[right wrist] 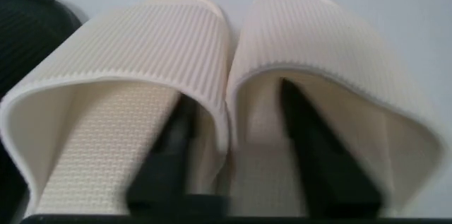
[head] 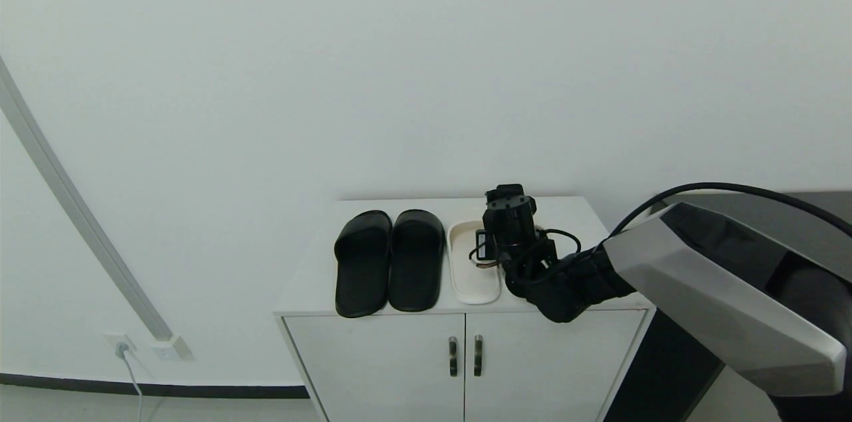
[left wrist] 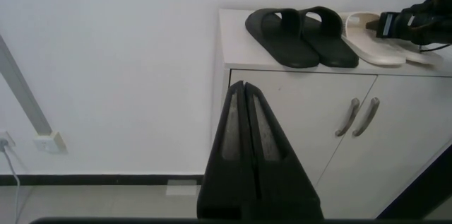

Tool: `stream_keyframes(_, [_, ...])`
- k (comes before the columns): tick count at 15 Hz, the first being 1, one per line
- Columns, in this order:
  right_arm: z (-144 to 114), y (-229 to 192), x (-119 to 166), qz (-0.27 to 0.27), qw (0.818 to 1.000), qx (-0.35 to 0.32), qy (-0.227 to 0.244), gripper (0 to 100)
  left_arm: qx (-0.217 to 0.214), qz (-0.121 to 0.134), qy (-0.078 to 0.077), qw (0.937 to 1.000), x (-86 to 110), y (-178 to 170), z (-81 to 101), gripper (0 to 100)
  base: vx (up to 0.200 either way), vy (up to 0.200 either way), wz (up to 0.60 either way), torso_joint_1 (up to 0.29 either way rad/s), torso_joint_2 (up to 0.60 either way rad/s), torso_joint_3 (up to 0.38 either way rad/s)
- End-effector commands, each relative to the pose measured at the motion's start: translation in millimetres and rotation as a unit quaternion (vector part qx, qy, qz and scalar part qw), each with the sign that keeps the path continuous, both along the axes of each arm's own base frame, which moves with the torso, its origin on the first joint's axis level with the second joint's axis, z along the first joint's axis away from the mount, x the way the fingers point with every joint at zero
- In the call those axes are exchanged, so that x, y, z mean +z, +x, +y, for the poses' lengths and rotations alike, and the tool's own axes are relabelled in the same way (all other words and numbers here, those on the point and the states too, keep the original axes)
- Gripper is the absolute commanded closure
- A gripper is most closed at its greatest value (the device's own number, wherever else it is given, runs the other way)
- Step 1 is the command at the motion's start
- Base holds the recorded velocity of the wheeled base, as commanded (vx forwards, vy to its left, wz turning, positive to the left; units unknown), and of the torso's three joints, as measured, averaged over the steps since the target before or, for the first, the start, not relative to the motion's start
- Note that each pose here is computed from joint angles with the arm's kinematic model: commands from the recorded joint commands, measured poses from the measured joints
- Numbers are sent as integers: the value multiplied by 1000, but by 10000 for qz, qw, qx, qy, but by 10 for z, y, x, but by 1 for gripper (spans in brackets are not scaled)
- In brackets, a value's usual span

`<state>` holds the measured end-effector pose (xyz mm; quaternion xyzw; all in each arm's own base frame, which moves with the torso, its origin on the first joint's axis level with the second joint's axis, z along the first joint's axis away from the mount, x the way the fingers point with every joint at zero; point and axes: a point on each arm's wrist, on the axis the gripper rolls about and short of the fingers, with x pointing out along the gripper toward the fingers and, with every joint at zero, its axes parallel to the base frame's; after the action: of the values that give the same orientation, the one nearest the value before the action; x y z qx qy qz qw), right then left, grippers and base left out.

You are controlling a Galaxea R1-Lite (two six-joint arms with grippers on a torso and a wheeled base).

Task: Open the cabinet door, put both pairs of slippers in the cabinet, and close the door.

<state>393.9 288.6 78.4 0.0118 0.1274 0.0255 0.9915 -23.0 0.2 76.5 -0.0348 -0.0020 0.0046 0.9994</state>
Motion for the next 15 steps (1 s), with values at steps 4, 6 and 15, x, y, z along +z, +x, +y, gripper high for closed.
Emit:
stream_keyframes(4, [2, -13, 61, -63, 10000, -18, 38, 100, 7, 3, 3, 10000, 0, 1, 0, 100, 0, 0, 0, 0, 0, 0])
stream_keyframes(6, [-52, -91, 207, -127, 9999, -47, 40, 100, 7, 3, 3, 10000, 0, 1, 0, 100, 0, 0, 0, 0, 0, 0])
stream_keyframes(15, [-802, -1490, 1003, 222, 9690, 2448, 263, 100, 7, 2, -66, 10000, 0, 1, 0, 100, 0, 0, 0, 0, 0, 0])
